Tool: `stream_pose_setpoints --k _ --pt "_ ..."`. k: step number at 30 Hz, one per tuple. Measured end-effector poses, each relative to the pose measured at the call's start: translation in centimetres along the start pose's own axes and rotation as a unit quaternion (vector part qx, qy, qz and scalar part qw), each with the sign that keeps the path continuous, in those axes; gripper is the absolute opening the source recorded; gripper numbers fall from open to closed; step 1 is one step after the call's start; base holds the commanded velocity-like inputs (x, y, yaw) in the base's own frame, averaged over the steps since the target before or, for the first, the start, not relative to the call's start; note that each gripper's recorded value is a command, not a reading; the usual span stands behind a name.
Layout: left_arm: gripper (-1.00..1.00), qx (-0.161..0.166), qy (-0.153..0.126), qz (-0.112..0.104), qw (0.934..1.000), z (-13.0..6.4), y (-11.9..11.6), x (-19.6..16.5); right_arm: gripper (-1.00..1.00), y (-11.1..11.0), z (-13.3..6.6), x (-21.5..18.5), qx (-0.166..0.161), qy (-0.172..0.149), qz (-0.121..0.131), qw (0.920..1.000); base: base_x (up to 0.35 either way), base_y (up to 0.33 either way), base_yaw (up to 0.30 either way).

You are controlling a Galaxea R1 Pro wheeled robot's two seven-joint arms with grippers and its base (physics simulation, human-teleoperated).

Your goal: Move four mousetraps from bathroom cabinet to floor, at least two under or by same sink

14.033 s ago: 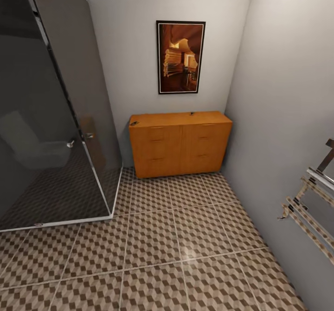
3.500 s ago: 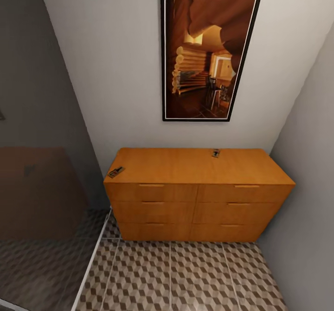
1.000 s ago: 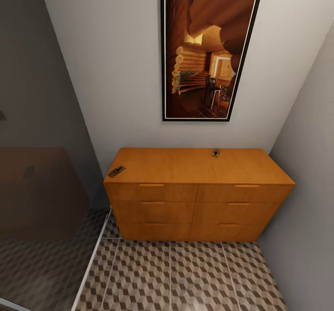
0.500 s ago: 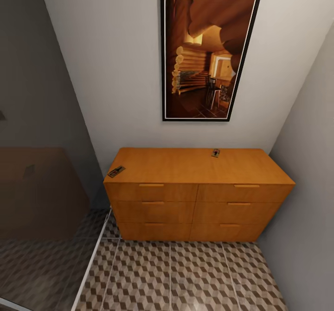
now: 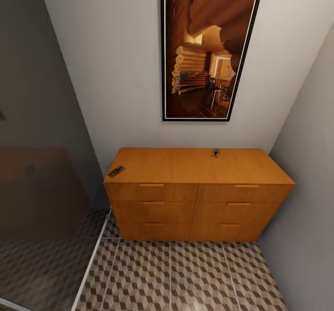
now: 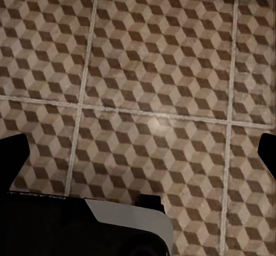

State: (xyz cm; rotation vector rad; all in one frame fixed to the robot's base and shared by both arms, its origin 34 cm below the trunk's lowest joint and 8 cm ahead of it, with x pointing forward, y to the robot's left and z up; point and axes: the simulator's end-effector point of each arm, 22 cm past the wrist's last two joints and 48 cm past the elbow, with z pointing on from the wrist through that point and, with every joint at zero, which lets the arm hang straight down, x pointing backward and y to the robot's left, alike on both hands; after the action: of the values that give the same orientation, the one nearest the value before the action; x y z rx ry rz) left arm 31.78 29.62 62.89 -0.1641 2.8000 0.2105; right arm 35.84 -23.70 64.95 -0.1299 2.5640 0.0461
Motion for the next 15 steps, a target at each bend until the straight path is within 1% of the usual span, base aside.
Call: stream_pose_setpoints --k 3,9,10,15 --pt "1.00 0.000 0.008 0.002 1.0000 0.0 0.0 0.4 1.00 -0.2 0.1 -0.8 0.006 -0.008 0.001 0.9999 -0.014 0.000 0.000" --pt "1.00 0.000 0.009 0.002 1.0000 0.0 0.0 0.4 1.00 -0.6 0.4 -2.3 0.020 -0.025 0.003 0.9995 -0.010 0.000 0.000" --pt "1.00 0.000 0.009 0.002 1.0000 0.0 0.0 0.4 1.00 -2.3 0.6 -5.8 0.065 -0.062 0.008 0.9960 -0.003 0.000 0.000" --pt "1.00 0.000 0.009 0.002 1.0000 0.0 0.0 0.4 1.00 -2.2 0.6 -6.0 0.065 -0.064 0.010 0.9958 -0.001 0.000 0.000"
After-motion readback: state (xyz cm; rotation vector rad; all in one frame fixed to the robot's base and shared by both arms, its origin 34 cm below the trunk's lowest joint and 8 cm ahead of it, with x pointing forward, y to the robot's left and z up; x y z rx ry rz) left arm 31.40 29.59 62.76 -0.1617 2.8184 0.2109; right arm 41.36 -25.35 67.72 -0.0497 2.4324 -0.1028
